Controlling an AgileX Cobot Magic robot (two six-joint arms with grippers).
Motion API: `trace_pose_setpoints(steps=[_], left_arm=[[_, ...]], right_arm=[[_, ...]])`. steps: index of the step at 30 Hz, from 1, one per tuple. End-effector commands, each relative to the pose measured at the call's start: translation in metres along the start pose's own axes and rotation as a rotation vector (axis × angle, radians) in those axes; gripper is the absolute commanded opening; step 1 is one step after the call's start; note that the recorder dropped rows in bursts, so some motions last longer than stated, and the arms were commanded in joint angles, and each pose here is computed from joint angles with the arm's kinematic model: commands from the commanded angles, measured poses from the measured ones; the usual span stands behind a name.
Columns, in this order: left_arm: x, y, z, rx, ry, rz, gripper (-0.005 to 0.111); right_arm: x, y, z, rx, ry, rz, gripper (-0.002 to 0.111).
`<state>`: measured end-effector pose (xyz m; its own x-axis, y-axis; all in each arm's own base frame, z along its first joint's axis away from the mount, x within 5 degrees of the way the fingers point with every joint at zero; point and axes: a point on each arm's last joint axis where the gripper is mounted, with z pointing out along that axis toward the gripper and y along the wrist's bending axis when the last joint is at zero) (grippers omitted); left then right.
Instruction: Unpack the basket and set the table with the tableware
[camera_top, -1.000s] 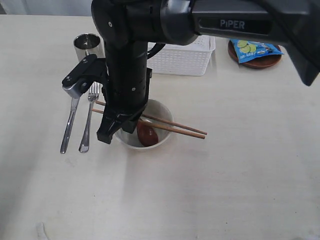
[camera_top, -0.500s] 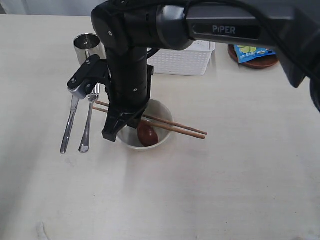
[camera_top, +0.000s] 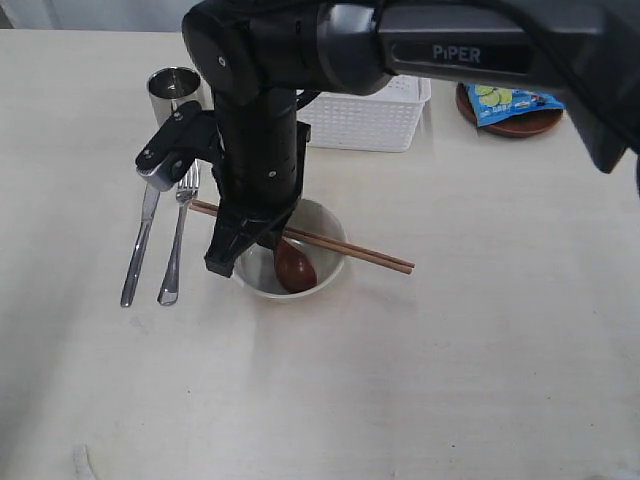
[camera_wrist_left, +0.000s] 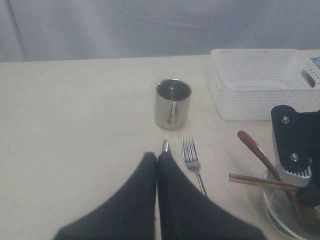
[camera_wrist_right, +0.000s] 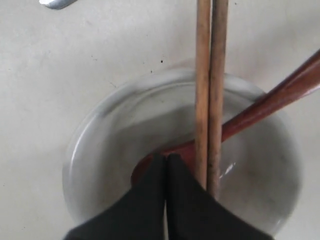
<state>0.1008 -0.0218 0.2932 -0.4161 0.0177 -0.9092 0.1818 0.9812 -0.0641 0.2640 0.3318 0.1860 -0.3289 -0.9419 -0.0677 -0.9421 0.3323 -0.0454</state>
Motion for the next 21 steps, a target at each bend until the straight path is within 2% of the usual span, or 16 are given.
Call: trace_pose_setpoints(steps=[1, 5, 8, 12, 16, 18, 21], left_arm=[[0.001, -0.001, 0.0, 0.007, -0.005, -0.01, 0.0], [0.001, -0.001, 0.0, 0.007, -0.005, -0.01, 0.0], [0.001, -0.001, 0.0, 0.007, -0.005, -0.01, 0.0], [0.001, -0.001, 0.0, 0.007, -0.005, -0.01, 0.0], [0.001, -0.001, 0.0, 0.007, -0.005, -0.01, 0.0], [0.001, -0.001, 0.0, 0.007, -0.005, -0.01, 0.0], [0.001, -0.001, 0.0, 0.007, -0.005, -0.01, 0.0]], right_arm=[[0.006, -0.001, -0.041, 0.028, -0.085, 0.009, 0.0], [0.013, -0.009, -0.079, 0.087, -0.209, 0.026, 0.0], [0.028, -0.032, -0.105, 0.135, -0.284, 0.063, 0.0], [0.056, -0.077, -0.115, 0.173, -0.29, 0.149, 0.0], [0.09, -0.124, -0.108, 0.167, -0.257, 0.271, 0.0], [0.102, -0.14, -0.104, 0.148, -0.251, 0.305, 0.007], [0.114, -0.154, -0.102, 0.117, -0.284, 0.308, 0.029]])
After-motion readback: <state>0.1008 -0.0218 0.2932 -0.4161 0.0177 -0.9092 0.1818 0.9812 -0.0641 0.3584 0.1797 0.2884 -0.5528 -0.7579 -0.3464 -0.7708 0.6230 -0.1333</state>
